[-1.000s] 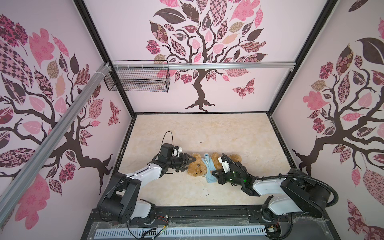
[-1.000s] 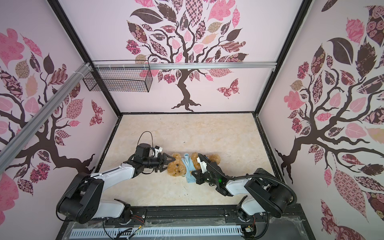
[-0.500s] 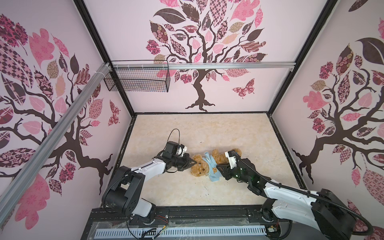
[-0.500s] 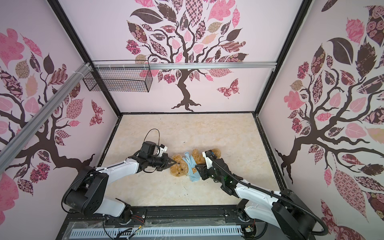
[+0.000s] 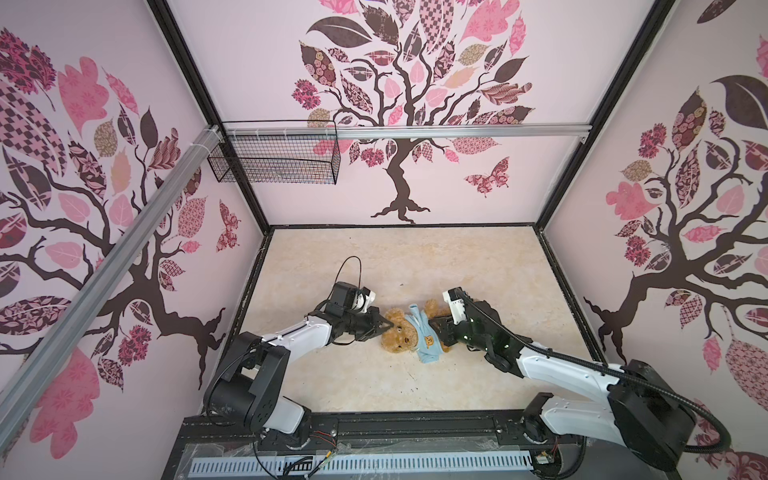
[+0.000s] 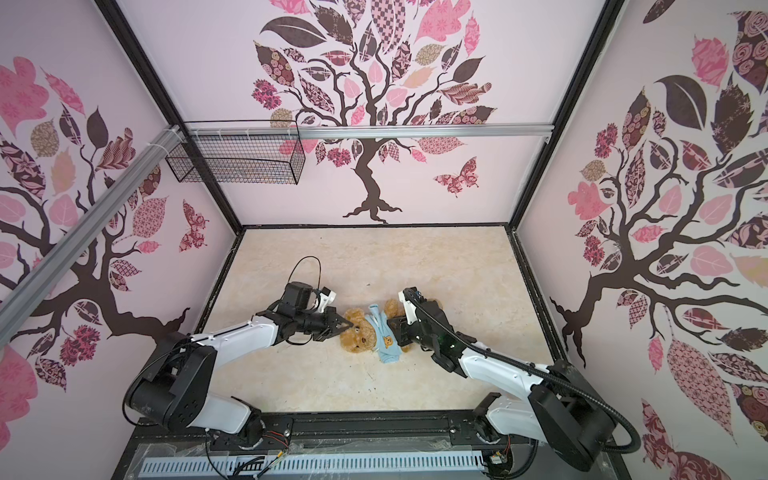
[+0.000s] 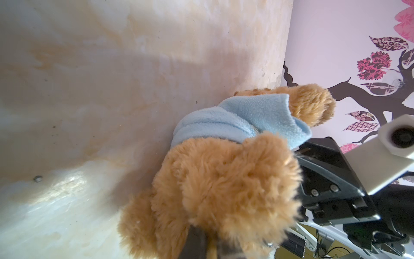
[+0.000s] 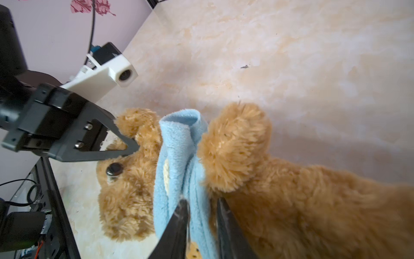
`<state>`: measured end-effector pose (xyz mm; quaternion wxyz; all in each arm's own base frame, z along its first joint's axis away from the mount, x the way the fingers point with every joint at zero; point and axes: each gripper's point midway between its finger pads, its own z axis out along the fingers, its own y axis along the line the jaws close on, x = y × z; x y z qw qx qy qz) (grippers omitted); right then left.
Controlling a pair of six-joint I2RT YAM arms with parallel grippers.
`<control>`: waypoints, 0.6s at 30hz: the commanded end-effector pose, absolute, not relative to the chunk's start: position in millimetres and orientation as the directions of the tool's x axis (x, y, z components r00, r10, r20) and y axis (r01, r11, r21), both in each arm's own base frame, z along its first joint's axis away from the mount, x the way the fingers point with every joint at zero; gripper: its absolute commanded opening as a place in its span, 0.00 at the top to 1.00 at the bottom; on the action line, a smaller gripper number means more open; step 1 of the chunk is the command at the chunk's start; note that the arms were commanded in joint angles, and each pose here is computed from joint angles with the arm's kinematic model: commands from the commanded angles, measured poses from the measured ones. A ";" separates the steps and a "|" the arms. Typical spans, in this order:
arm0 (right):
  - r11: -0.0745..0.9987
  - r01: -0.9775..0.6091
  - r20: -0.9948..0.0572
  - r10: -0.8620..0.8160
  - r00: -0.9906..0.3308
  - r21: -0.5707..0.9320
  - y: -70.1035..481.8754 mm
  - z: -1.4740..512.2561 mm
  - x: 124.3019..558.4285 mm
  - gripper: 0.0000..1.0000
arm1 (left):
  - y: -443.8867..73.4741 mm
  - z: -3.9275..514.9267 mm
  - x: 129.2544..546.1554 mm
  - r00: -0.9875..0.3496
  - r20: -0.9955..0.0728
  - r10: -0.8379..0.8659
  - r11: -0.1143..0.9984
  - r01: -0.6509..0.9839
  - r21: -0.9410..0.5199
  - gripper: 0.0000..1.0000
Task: Dress the teddy bear
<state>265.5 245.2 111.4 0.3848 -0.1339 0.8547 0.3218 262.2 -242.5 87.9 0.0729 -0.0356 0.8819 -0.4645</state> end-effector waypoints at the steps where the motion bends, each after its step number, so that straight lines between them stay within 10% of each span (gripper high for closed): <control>1: 0.745 -0.494 -0.756 0.020 -0.655 0.448 254.9 119.0 276.3 0.75 | -248.0 98.9 269.4 -0.984 -0.136 -0.111 0.558 0.052 -0.829 1.00; 18: 0.688 -0.456 -0.705 0.114 -0.699 0.564 271.9 114.0 282.8 0.98 | -250.0 100.8 269.6 -0.984 -0.140 -0.109 0.554 0.057 -0.831 1.00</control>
